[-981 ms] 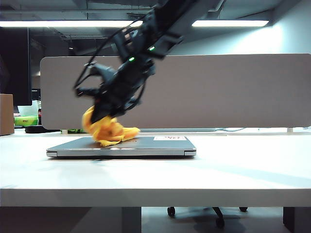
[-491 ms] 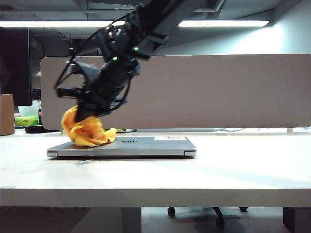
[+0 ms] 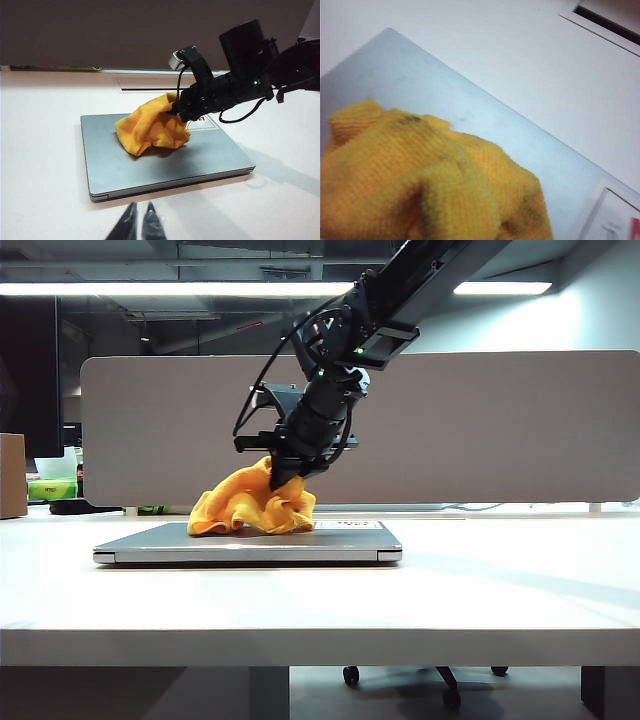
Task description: Pick up the rag and use it to wipe the water off the lid of the laptop on the table.
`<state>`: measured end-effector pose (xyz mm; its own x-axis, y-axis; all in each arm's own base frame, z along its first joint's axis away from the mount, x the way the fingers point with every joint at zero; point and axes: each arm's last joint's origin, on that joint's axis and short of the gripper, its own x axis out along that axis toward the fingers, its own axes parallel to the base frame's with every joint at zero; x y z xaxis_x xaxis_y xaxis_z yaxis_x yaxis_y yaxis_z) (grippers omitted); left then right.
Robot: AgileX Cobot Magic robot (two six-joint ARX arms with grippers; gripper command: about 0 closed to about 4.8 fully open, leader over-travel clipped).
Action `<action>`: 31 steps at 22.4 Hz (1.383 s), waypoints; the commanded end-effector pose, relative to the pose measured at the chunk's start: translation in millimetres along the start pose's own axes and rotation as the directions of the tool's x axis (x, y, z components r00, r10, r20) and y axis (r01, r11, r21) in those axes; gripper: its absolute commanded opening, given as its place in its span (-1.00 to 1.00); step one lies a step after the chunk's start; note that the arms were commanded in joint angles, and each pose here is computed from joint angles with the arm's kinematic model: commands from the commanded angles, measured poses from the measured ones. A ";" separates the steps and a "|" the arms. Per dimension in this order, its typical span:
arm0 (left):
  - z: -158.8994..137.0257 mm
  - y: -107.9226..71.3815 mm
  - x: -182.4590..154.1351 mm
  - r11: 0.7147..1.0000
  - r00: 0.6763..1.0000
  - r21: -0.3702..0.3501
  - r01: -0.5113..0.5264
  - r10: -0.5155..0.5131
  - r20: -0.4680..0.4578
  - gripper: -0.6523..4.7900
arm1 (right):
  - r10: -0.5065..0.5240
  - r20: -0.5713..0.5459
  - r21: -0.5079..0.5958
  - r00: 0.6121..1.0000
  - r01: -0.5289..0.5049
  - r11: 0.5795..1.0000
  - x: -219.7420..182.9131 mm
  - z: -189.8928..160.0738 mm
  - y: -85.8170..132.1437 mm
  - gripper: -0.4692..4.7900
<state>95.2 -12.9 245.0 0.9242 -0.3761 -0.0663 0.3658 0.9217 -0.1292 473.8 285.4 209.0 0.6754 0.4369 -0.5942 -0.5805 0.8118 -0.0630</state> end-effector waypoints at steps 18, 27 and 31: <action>1.7 -0.5 -0.2 1.000 1.000 0.006 0.006 -0.006 0.013 -0.69 | 0.147 -0.142 -0.040 0.979 -0.154 0.987 31.6 -34.6 71.2 -0.83; 1.7 -0.5 -0.2 1.000 1.000 0.006 0.006 -0.006 0.013 -0.69 | -0.317 -0.337 -0.038 0.887 0.323 0.946 -27.7 -16.3 10.9 -0.83; 1.6 -0.4 -0.2 1.000 1.000 0.005 0.006 -0.006 0.013 -0.69 | -0.381 -0.268 -0.002 0.885 0.395 0.919 -72.8 14.4 -8.3 -0.83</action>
<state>95.1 -12.9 245.1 0.9243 -0.3761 -0.0652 0.3660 0.9217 -0.1288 440.8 256.1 230.9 0.6308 -0.0456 -0.7746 -0.3100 0.9004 -0.3054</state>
